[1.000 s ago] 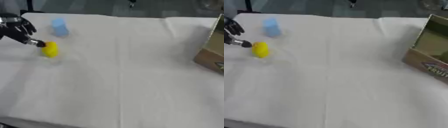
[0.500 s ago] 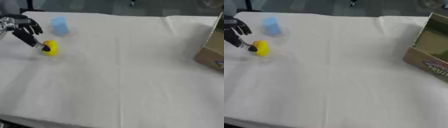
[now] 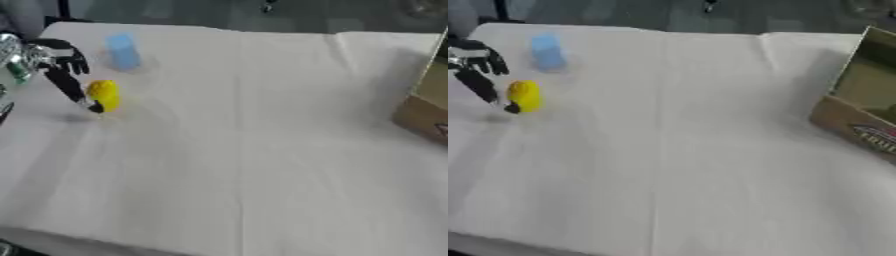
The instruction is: Pick up the objects with one hand, pass them to the other hand, and then place them into the box on the other side of the table.
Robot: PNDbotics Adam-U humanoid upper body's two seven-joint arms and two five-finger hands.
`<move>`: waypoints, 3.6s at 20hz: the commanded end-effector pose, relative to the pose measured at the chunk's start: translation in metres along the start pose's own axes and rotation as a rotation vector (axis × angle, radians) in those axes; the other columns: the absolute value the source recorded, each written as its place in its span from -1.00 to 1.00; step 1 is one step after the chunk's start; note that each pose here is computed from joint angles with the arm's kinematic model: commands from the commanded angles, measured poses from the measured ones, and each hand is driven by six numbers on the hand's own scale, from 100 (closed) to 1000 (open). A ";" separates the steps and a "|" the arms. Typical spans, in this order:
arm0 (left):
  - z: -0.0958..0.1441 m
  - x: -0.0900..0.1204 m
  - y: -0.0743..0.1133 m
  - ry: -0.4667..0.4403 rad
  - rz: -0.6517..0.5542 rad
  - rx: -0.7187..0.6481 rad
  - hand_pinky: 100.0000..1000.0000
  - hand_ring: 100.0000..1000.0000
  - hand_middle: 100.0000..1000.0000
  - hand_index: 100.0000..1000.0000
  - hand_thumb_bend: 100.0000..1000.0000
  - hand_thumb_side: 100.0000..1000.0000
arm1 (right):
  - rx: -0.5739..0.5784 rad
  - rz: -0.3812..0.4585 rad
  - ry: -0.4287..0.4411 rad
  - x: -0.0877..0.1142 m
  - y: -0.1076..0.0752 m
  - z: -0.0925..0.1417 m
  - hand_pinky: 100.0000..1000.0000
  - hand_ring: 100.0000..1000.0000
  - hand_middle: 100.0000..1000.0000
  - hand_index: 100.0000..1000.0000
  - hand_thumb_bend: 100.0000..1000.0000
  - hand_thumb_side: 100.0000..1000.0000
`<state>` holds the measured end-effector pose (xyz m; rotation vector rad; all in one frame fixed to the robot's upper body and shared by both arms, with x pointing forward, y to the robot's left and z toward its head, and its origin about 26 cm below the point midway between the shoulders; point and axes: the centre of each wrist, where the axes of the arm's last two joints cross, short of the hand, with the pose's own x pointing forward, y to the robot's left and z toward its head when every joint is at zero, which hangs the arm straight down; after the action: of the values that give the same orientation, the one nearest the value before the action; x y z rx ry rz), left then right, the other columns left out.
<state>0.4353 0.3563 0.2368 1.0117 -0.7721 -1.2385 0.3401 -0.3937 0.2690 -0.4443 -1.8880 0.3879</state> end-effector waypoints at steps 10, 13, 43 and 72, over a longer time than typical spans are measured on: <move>-0.006 -0.012 0.005 0.069 0.019 0.022 0.58 0.58 0.37 0.46 0.08 -0.59 | -0.005 0.029 -0.002 0.003 -0.007 -0.001 0.93 0.47 0.64 0.82 -1.00 -0.25; -0.007 -0.013 0.004 0.078 0.020 0.015 0.58 0.58 0.38 0.45 0.00 -0.66 | -0.004 0.028 0.000 0.002 -0.007 -0.001 0.93 0.47 0.64 0.82 -1.00 -0.25; 0.002 -0.001 0.012 -0.002 0.146 0.126 0.42 0.39 0.13 0.14 -0.80 -0.91 | 0.006 0.027 0.008 -0.004 -0.009 0.000 0.94 0.48 0.66 0.83 -1.00 -0.23; 0.124 0.037 0.024 -0.376 0.357 0.520 0.27 0.12 -0.08 -0.04 -1.00 -0.85 | -0.012 0.023 -0.009 -0.001 -0.012 0.001 0.94 0.49 0.66 0.83 -1.00 -0.24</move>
<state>0.3470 0.2945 0.2895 0.9474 -1.5219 -0.9331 0.3428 -0.4022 0.2568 -0.4380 -1.8603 0.3810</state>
